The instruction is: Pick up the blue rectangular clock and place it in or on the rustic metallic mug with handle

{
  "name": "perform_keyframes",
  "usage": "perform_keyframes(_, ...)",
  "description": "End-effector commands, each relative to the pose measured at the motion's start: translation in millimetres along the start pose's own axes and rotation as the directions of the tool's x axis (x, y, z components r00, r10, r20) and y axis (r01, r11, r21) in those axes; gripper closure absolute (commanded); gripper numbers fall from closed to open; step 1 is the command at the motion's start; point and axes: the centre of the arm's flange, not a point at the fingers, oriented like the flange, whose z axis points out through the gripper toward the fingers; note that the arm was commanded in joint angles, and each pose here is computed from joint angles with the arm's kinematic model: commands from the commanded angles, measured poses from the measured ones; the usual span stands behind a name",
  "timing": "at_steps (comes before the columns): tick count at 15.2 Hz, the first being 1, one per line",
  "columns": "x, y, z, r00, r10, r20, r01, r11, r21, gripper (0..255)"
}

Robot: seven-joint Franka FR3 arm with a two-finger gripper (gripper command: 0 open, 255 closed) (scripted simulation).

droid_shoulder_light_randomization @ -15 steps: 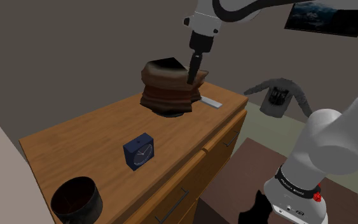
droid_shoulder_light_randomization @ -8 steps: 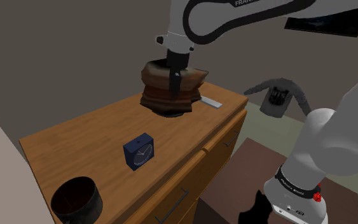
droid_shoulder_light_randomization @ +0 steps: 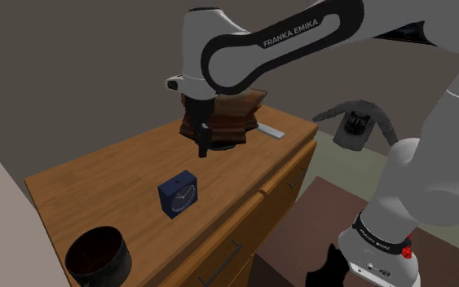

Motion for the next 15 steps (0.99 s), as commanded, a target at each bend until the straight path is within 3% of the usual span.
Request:
perform_keyframes(1,22.0,-9.9,17.1,0.997,-0.077,0.010,0.077,0.997,0.007,0)
perform_keyframes(6,64.2,-40.3,61.0,0.965,-0.260,0.035,0.259,0.965,0.026,0)
perform_keyframes(15,64.7,-43.0,103.4,0.962,-0.271,0.037,0.270,0.963,0.027,0)
